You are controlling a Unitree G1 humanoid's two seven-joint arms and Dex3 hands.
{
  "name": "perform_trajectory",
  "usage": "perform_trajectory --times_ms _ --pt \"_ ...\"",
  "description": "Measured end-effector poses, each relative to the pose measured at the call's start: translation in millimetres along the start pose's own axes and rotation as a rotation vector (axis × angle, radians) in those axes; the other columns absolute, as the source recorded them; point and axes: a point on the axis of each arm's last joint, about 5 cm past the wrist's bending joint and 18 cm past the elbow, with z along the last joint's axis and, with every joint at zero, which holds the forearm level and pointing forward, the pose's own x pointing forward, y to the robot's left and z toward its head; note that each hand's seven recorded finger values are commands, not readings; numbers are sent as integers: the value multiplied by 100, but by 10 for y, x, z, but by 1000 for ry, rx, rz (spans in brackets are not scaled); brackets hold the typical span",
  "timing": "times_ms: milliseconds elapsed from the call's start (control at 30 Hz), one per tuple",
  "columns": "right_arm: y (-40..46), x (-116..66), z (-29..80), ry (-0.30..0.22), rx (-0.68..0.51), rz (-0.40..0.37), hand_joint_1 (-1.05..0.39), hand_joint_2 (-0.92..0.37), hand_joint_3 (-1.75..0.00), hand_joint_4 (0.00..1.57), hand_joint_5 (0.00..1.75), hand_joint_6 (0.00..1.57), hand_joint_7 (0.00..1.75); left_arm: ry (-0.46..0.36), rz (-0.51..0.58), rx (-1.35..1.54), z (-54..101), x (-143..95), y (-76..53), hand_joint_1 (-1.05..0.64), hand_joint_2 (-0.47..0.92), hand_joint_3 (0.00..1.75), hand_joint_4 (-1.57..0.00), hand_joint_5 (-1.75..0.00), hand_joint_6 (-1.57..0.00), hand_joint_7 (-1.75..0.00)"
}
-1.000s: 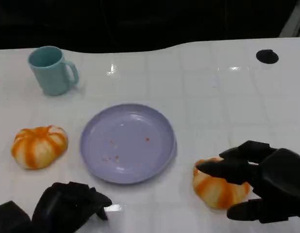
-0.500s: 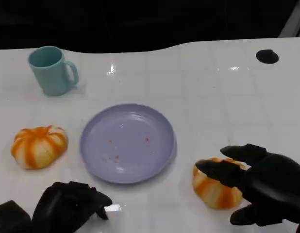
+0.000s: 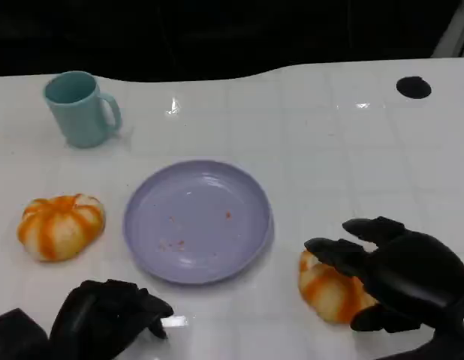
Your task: Grasp the bread from the table and place it into the plate.
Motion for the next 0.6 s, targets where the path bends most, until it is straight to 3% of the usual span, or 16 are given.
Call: perform_trajectory --times_ms 300,600 --pt "149 118 -44 20 3 71 -57 -92 -4 12 13 24 1 -1 2 -3 -1 -2 1 -105 85 0 -79 -166 -157 -22" --pt "217 262 -75 19 -19 115 -52 -92 -9 19 13 32 4 0 3 -3 -3 -7 1 -105 85 0 -79 -166 -157 -22"
